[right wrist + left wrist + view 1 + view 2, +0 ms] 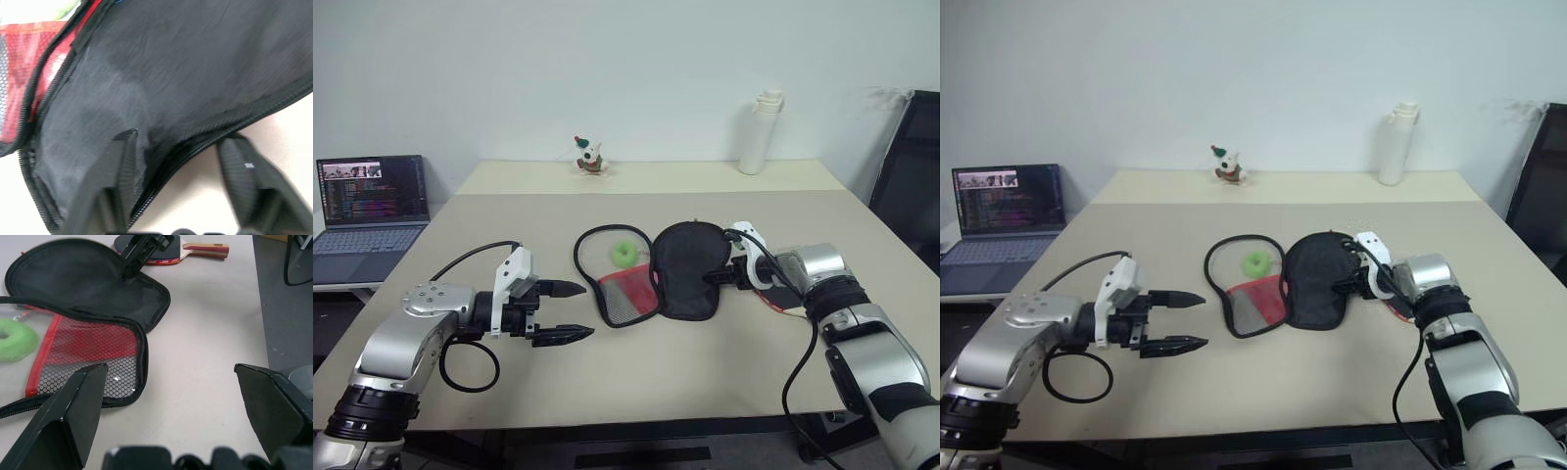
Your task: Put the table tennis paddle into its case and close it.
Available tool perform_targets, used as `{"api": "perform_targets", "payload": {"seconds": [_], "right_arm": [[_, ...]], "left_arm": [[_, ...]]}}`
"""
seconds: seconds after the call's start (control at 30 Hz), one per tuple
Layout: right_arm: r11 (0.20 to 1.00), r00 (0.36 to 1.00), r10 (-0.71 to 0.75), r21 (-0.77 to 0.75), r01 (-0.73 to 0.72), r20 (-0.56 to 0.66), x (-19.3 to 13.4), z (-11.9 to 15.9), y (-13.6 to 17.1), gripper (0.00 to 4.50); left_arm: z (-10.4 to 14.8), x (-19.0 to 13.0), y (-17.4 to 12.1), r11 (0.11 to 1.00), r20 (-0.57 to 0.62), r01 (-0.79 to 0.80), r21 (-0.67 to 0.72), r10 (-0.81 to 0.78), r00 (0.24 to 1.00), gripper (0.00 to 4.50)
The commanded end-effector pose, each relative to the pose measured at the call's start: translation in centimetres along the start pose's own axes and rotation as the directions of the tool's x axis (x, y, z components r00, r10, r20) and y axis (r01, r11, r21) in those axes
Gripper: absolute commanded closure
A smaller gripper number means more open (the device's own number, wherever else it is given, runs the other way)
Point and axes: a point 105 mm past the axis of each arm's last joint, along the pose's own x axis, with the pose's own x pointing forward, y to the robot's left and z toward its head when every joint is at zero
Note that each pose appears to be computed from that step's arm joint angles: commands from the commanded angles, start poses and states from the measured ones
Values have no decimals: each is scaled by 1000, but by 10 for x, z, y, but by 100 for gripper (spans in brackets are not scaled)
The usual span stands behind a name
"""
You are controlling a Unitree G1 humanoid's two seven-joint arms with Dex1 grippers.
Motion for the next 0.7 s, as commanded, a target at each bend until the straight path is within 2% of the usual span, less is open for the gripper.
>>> {"api": "perform_targets", "payload": {"seconds": [0.03, 0.17, 0.3, 0.4, 0.53, 0.7], "right_arm": [[989, 994, -72, -120, 81, 78, -18, 26, -16, 12], [967, 985, -104, -217, 133, 140, -37, 36, -29, 5], [978, 971, -23, -197, 72, 240, -69, 41, -20, 5], [986, 967, -43, -146, 81, 251, -87, 23, -19, 5], [971, 952, -215, -57, 233, 219, -114, -28, -33, 5], [941, 924, -337, 61, 332, 182, -133, -67, -39, 5]], "left_arm": [[9, 2, -1, 999, 13, 9, 49, -10, 1000, 0], [9, 5, 0, 999, 16, 13, 52, -14, 1000, 0], [12, 10, 1, 999, 39, 10, 52, -12, 999, 0], [13, 13, -1, 998, 45, 26, 54, -28, 999, 0], [23, 21, -2, 995, 80, 64, 78, -70, 994, 0], [41, 33, -5, 984, 106, 113, 140, -128, 986, 0]]}}
